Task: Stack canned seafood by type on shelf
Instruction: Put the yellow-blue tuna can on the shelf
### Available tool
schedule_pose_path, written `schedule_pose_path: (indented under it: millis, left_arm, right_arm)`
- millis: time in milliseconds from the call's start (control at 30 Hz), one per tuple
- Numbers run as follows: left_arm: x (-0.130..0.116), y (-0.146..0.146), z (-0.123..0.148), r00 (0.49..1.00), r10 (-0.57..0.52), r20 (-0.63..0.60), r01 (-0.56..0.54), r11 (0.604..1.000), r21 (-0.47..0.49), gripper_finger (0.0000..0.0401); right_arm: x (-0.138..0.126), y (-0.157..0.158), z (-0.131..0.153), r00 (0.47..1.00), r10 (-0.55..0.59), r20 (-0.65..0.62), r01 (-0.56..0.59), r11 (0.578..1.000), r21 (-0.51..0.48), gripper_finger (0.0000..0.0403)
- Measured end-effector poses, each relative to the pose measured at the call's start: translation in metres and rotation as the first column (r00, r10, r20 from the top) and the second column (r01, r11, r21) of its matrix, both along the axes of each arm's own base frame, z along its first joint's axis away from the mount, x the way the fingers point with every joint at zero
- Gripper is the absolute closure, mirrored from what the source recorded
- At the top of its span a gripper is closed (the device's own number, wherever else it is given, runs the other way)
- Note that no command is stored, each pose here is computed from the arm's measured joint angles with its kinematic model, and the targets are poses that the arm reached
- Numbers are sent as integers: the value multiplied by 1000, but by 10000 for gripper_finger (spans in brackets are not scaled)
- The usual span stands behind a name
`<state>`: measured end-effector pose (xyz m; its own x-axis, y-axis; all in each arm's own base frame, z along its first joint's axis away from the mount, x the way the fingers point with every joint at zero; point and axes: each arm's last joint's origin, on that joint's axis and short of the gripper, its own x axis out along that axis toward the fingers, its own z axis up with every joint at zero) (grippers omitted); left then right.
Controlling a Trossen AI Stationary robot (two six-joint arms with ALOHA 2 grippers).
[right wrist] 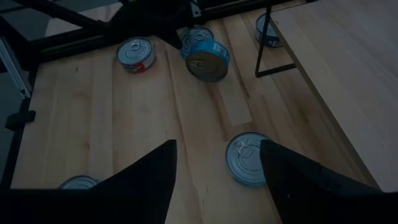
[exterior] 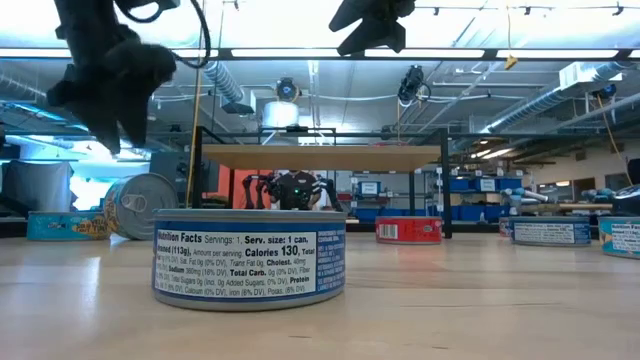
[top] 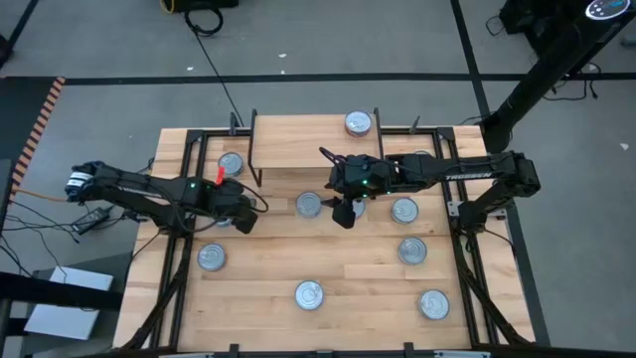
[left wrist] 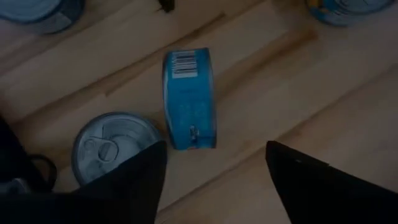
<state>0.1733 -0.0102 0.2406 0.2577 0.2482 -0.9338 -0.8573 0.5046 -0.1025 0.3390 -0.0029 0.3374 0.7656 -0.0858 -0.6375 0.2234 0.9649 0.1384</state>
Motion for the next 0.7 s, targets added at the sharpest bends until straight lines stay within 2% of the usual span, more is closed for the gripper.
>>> schedule_pose_path:
  millis: [267,433,700]
  left_arm:
    - [-2,8,-26,999,47,-7,-47,998,-34,79]
    - [-3,12,-33,998,66,-10,-66,998,1,75]
    - [1,18,-51,996,63,65,-65,998,22,75]
  right_arm:
    - [0,0,0,1000,0,2,0,1000,0,163]
    - [0,0,0,1000,0,3,0,1000,0,164]
    - [0,0,0,1000,0,3,0,1000,0,165]
